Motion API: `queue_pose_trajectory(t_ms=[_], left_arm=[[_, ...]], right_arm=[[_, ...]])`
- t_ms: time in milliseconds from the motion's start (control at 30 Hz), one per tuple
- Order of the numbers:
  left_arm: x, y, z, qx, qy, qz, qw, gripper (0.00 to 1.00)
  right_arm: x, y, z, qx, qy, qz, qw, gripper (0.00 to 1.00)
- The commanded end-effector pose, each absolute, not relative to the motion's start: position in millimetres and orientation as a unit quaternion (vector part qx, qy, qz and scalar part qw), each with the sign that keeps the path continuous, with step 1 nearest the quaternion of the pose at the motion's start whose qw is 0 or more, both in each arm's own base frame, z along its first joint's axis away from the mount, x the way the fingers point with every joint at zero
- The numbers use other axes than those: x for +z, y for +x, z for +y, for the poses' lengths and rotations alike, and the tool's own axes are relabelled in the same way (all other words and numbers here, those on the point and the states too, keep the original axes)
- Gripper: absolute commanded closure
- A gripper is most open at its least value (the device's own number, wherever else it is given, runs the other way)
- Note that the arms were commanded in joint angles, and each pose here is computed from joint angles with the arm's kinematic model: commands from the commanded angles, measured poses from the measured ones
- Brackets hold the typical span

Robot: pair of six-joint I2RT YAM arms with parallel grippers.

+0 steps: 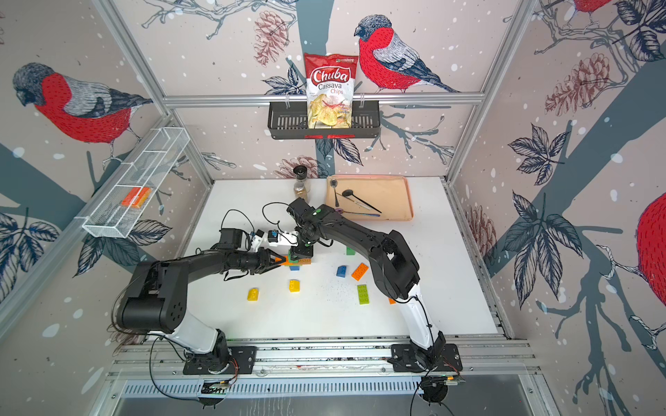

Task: Assemble a fork with lego
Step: Assemble the lego brick with the lego brick.

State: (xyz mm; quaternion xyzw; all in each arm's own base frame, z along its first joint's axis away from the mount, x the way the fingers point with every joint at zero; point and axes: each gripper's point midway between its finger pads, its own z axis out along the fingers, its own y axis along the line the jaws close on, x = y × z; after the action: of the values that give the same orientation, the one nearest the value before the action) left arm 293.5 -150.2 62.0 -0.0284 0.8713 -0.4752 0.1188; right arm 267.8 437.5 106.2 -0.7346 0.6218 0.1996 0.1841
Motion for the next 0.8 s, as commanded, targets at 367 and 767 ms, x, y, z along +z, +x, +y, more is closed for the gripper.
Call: queue_pose_trajectory(t_ms=[367,767], left_arm=[[64.8,295.6,-152.5,-0.476,-0.028,0.871,0.120,0.62],[62.6,294.1,-151.9,-0.472,-0.031,0.873,0.119,0.63]], right_arm=[[92.3,268.8,435.0,0.196,-0.736,0.624,0.173,0.71],[90.5,265.3,425.0,0.188,-0.727,0.643,0.153,0.71]])
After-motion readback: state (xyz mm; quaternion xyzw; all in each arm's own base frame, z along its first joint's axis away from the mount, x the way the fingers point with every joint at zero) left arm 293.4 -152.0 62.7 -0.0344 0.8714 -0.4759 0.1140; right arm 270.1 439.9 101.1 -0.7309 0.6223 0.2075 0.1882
